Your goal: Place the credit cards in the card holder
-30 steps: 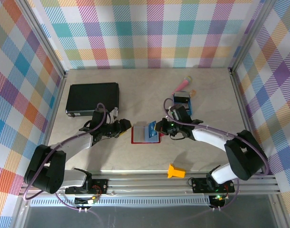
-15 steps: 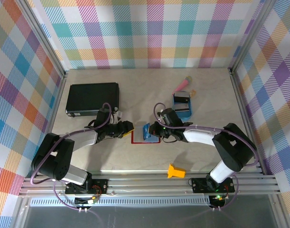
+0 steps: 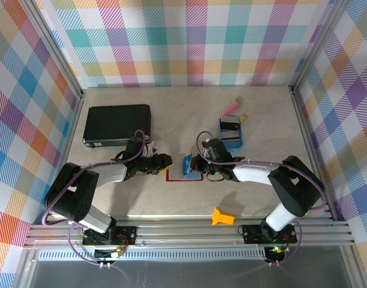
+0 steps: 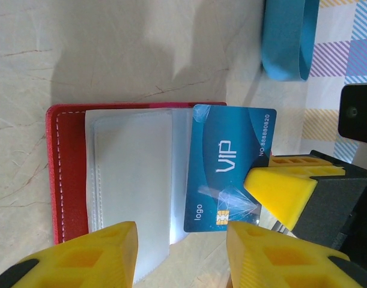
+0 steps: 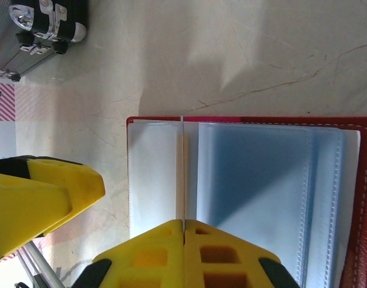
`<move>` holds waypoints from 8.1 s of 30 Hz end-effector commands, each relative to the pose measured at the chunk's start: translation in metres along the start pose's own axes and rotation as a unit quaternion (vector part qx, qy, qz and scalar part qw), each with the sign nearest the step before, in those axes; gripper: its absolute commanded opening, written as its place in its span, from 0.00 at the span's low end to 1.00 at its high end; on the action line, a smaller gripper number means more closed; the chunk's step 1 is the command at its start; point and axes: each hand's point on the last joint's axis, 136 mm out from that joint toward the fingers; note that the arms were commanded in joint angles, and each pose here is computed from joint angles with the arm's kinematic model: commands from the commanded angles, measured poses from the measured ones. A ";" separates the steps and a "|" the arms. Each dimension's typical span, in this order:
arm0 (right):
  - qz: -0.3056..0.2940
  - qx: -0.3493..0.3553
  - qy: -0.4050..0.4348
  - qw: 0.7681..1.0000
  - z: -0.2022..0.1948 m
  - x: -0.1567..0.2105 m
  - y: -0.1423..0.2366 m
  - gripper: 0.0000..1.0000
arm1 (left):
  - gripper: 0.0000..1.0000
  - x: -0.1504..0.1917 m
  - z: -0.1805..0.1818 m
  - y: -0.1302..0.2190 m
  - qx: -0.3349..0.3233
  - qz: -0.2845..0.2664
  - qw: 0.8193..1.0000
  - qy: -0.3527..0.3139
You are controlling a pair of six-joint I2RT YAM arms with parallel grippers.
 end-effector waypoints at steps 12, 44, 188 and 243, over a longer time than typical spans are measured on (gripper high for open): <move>0.006 -0.011 -0.005 1.000 0.000 0.007 -0.010 0.00 | 0.42 0.006 0.014 -0.010 -0.003 0.001 1.000 -0.008; 0.037 -0.019 -0.035 0.999 -0.007 0.029 -0.026 0.00 | 0.40 0.015 0.037 -0.015 -0.026 0.003 1.000 0.004; 0.209 0.171 0.000 0.963 0.028 0.041 -0.063 0.30 | 0.39 0.024 0.043 -0.014 -0.003 -0.001 1.000 0.026; 0.207 0.274 0.078 0.936 -0.024 0.004 -0.018 0.54 | 0.39 0.025 0.020 -0.004 -0.018 0.003 1.000 -0.016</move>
Point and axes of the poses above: each hand's point on the last joint's axis, 136 mm out from that joint toward the fingers, its own y axis back along the fingers, its own z axis along the line the jaws close on, x = y × z, and after that the axes turned 2 degrees about y, right-handed
